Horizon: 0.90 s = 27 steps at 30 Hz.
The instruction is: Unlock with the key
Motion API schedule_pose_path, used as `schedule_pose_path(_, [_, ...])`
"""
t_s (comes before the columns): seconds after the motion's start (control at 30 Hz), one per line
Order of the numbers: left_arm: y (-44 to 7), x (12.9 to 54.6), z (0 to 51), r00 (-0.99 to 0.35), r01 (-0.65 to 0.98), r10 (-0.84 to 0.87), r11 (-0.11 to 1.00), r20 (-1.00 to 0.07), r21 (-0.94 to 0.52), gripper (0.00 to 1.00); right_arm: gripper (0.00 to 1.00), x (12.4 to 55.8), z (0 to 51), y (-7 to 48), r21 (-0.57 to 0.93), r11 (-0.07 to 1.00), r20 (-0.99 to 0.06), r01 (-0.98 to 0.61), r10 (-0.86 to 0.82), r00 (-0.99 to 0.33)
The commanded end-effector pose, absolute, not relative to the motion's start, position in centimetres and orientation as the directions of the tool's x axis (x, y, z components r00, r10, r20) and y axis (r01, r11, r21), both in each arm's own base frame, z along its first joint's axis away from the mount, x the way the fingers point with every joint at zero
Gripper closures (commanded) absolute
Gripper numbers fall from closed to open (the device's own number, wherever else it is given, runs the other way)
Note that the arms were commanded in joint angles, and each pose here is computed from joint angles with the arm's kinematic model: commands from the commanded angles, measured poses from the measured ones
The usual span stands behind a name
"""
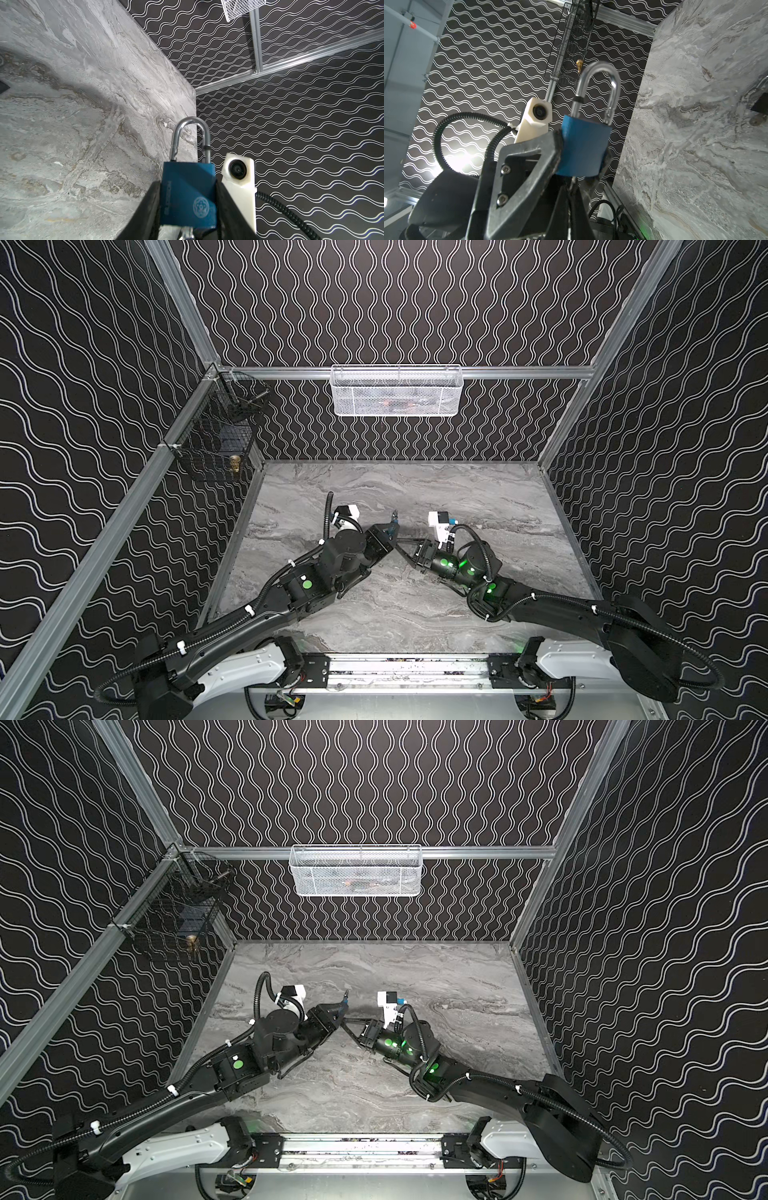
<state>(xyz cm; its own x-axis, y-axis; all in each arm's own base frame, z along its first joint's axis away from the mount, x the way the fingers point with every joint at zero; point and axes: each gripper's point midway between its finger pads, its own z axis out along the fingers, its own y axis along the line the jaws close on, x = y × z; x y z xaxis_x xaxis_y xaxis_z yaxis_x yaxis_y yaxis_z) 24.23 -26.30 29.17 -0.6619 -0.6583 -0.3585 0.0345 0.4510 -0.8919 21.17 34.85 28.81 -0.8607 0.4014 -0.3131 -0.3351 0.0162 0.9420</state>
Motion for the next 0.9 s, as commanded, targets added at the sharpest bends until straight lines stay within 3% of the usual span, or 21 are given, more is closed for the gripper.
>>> schedule_pose_path(0.0, [-29.7, 20.1, 30.8, -0.828, 0.139, -0.461, 0.383, -0.319, -0.913, 1.0, 1.0, 21.3, 28.9, 35.1, 0.911, 0.088, -0.405, -0.404, 0.387, -0.829])
schedule_pose_path(0.37, [-27.4, 21.0, 29.7, -0.765, 0.148, -0.486, 0.506, -0.423, -0.85, 1.0, 1.0, 21.2, 27.8, 35.2, 0.831, 0.233, -0.556, -0.506, 0.301, -0.775])
schedule_pose_path(0.7, [-26.0, 22.3, 28.9, -0.708, 0.124, -0.512, 0.589, -0.487, -0.799, 1.0, 1.0, 21.1, 27.4, 35.5, 0.779, 0.304, -0.621, -0.548, 0.249, -0.744])
schedule_pose_path(0.87, [-25.3, 22.9, 28.2, -0.683, 0.104, -0.507, 0.644, -0.525, -0.758, 1.0, 0.9, 21.0, 27.5, 35.5, 0.767, 0.312, -0.636, -0.561, 0.246, -0.732])
